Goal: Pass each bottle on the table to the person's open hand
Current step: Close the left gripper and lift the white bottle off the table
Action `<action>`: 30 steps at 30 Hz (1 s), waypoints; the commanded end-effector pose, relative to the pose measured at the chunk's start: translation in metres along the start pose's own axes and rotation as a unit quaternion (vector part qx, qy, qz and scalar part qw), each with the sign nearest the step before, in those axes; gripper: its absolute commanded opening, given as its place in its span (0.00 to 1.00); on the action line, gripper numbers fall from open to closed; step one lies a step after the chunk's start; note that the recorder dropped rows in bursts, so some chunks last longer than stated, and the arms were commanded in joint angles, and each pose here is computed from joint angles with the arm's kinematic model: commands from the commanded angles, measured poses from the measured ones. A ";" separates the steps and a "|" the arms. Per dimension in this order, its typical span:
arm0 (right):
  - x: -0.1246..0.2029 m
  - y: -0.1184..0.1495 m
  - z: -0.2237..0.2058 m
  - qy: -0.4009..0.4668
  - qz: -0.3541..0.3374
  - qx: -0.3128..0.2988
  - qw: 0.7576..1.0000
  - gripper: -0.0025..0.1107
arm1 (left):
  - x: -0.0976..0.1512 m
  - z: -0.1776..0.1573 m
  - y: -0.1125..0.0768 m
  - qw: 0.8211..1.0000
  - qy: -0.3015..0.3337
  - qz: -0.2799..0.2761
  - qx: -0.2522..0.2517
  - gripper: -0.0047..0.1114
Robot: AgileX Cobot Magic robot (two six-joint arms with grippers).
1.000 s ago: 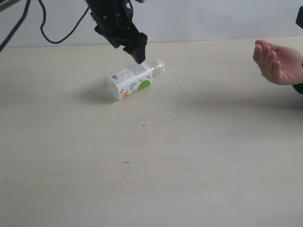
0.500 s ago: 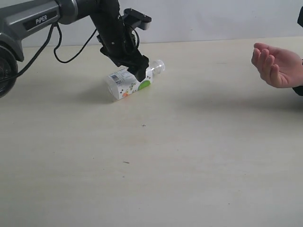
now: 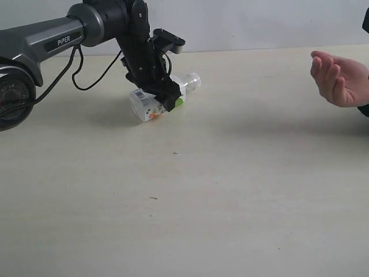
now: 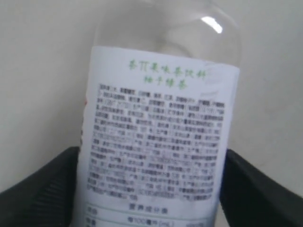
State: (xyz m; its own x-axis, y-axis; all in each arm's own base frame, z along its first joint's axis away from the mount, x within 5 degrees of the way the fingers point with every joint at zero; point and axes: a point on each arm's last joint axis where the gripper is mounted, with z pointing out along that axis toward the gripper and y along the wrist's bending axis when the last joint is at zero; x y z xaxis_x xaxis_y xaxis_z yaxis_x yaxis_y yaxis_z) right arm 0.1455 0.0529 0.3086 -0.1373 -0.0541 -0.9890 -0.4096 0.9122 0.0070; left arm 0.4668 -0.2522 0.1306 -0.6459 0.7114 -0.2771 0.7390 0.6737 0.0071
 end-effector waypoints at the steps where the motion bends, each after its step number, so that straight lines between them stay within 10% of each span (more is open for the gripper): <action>1: 0.001 0.000 -0.001 0.000 0.000 0.001 1.000 0.02 | 0.000 -0.001 0.000 1.000 0.000 -0.002 0.000 0.49; 7: 0.001 0.000 -0.001 0.000 0.000 0.001 1.000 0.02 | 0.002 -0.007 -0.001 1.000 0.015 0.000 0.006 0.04; 30: 0.001 0.000 -0.001 0.000 0.000 0.001 1.000 0.02 | -0.014 -0.057 -0.023 0.989 -0.022 -0.149 0.011 0.04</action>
State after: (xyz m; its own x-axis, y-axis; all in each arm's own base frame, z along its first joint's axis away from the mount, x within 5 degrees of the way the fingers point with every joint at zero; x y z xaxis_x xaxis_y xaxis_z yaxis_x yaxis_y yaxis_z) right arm 0.1455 0.0529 0.3086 -0.1379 -0.0529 -0.9890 -0.4094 0.9123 0.0083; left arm 0.4545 -0.2547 0.1781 -0.8175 0.5001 -0.2858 0.5408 0.8372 -0.0819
